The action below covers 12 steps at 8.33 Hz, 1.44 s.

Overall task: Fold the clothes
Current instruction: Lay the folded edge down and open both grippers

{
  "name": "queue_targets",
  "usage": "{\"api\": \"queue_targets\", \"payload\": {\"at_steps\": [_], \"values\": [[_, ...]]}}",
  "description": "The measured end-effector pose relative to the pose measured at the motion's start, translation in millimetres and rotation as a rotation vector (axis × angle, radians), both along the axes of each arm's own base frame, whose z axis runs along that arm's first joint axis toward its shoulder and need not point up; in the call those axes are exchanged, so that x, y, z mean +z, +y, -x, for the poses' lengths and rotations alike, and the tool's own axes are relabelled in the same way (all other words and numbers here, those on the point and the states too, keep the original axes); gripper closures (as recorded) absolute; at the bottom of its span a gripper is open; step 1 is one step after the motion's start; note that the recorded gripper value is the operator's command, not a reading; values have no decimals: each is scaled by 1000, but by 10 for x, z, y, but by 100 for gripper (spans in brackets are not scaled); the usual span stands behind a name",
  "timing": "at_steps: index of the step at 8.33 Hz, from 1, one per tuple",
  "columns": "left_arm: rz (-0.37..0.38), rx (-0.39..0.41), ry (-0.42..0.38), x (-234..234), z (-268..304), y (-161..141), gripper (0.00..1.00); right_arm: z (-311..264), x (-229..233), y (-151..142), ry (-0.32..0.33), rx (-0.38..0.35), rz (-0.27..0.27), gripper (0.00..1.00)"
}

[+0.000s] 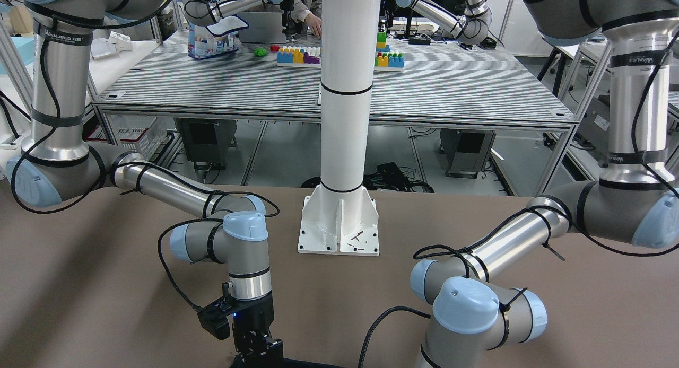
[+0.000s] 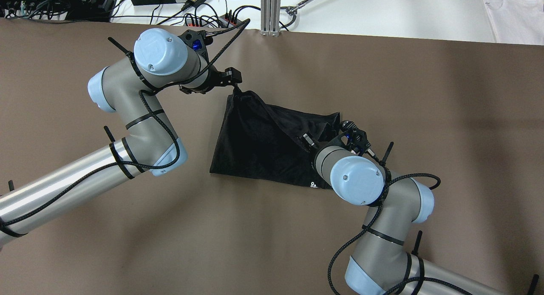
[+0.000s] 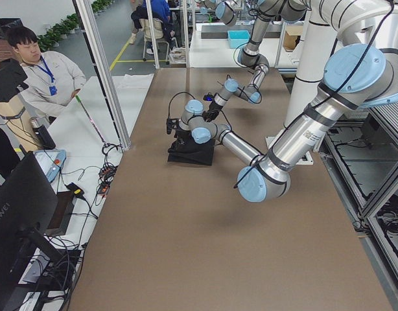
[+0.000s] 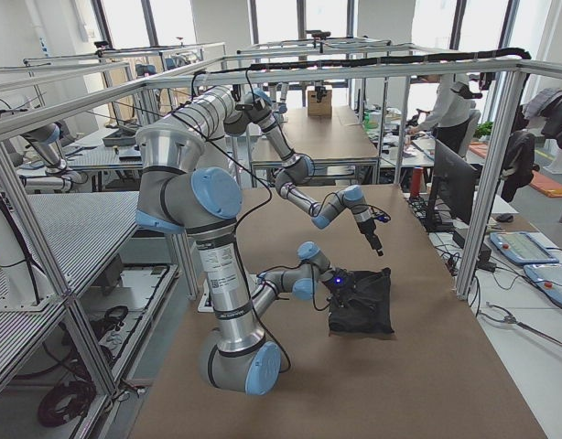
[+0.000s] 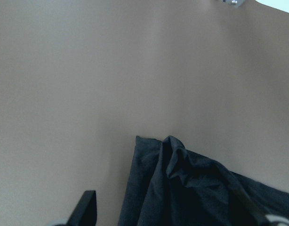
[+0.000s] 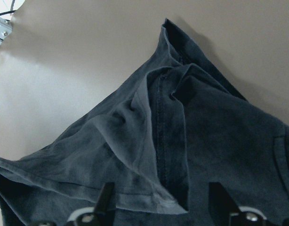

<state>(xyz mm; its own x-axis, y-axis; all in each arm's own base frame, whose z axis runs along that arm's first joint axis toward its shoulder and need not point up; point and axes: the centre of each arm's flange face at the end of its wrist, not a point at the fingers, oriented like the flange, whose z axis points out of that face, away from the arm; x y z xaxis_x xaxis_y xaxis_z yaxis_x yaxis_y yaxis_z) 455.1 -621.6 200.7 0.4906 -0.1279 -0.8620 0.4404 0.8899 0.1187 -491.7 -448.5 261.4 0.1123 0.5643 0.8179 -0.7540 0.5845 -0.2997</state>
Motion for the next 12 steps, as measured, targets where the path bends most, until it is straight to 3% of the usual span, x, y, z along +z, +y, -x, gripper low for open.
{"api": "queue_targets", "payload": {"at_steps": [2, 4, 8, 9, 10, 11, 12], "values": [[1, -1, -2, 12, 3, 0, 0, -56, -60, -74, -43, 47, 32, 100], [2, -2, -3, 24, 5, 2, 0, -228, 3, -315, -28, 95, 42, 100], [6, -3, -9, 100, 24, 19, 0, -103, 227, -1313, 74, 232, 72, 99], [9, -3, -11, 129, 26, 21, 0, 4, 295, -1498, 83, 257, 63, 85], [10, -3, -13, 145, 25, 25, 0, 71, 376, -1604, 88, 274, 53, 39], [11, -3, -13, 155, 28, 27, 0, 100, 451, -1660, 99, 287, 45, 6], [11, -3, -14, 159, 29, 28, 0, 111, 528, -1696, 128, 293, 30, 6]]}}
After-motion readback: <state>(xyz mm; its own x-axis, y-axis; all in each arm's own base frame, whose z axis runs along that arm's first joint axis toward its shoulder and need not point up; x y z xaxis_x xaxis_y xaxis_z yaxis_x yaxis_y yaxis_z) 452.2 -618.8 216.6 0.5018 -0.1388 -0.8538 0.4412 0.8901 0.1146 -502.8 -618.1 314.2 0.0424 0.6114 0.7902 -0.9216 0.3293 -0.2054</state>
